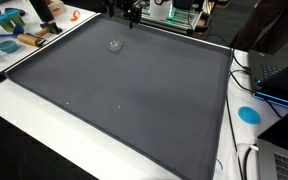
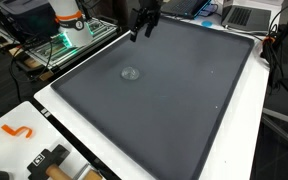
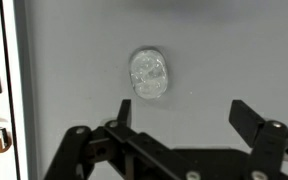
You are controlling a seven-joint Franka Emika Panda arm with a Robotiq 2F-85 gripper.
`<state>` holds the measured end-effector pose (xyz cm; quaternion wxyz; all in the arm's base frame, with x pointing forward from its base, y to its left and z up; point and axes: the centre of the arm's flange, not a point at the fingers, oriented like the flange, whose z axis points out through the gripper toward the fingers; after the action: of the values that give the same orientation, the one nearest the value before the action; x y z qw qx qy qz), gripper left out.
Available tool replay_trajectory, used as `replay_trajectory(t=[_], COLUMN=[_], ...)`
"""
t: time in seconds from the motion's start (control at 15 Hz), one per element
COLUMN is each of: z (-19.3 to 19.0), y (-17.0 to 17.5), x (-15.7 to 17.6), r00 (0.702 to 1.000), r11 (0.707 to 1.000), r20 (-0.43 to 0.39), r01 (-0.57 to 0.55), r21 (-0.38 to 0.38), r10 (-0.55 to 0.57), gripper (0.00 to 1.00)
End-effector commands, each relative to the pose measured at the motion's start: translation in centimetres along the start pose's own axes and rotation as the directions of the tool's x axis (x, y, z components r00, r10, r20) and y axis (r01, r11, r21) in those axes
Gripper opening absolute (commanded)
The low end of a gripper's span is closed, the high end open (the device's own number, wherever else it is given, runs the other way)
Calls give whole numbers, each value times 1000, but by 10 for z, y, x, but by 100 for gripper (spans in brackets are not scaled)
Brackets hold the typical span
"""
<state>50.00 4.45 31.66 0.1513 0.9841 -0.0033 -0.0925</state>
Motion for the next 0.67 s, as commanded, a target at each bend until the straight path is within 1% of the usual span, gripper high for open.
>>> replay_trajectory(t=[0.0, 0.33, 0.6], z=[15, 27, 30], y=[-21, -39, -52], x=[15, 22, 25], r00=[999, 999, 998], r11=[996, 990, 986], r20=[39, 45, 51], r01=[4, -1, -18], r21=[-87, -141, -168], r10=[0, 8, 27], gripper=[100, 100, 100])
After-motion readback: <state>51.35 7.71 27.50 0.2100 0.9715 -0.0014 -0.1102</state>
